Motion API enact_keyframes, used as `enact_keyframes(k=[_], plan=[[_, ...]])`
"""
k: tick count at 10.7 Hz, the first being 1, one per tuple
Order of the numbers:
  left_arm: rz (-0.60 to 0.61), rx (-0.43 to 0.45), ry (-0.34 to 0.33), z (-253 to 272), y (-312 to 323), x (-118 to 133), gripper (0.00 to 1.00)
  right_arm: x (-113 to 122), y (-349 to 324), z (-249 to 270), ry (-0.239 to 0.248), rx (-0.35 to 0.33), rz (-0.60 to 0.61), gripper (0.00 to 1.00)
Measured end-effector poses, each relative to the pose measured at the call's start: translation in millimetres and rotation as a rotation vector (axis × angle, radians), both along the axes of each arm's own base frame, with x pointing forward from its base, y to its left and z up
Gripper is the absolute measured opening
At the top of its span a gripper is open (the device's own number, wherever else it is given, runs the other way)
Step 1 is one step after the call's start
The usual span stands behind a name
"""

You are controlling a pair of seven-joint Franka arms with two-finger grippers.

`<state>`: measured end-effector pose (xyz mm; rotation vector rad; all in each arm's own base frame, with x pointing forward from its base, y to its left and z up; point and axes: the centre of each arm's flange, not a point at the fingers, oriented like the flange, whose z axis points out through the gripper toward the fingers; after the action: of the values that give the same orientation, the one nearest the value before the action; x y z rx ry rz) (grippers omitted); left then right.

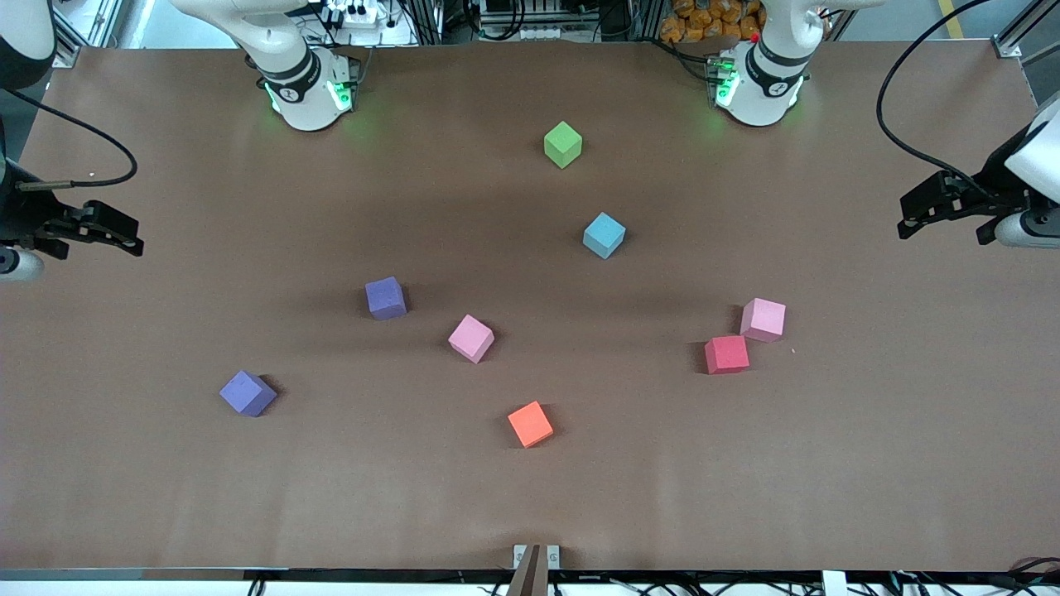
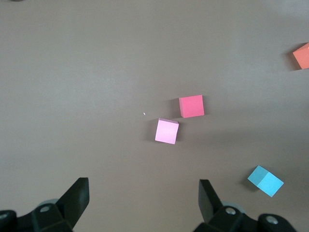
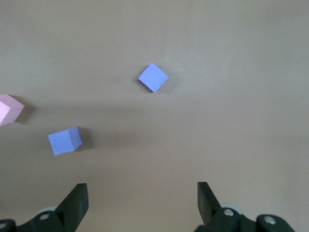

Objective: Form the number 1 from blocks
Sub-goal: 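Reach the left gripper toward the green cube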

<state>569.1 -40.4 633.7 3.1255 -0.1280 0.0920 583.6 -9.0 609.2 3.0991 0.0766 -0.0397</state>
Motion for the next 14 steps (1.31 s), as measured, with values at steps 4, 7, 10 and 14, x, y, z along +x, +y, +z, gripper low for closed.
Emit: enact_keyframes(k=[4, 7, 10, 14], plan=[[0.001, 0.0, 0.0, 0.0, 0.4, 0.0, 1.0, -9.1, -4.9, 18.0, 0.033, -0.008, -0.007, 1.0], [-0.012, -0.001, 0.005, -2.8, -6.9, 0.0, 1.0, -9.9, -8.5, 21.8, 0.031, -0.008, -0.013, 1.0], [-0.088, 0.001, 0.045, -24.0, -50.9, -0.7, 1.0, -10.0, -8.6, 21.6, 0.032, -0.008, -0.013, 1.0], [-0.141, -0.009, 0.095, -56.2, -95.7, -2.4, 1.0, -10.0, -8.5, 21.5, 0.033, -0.008, -0.013, 1.0]])
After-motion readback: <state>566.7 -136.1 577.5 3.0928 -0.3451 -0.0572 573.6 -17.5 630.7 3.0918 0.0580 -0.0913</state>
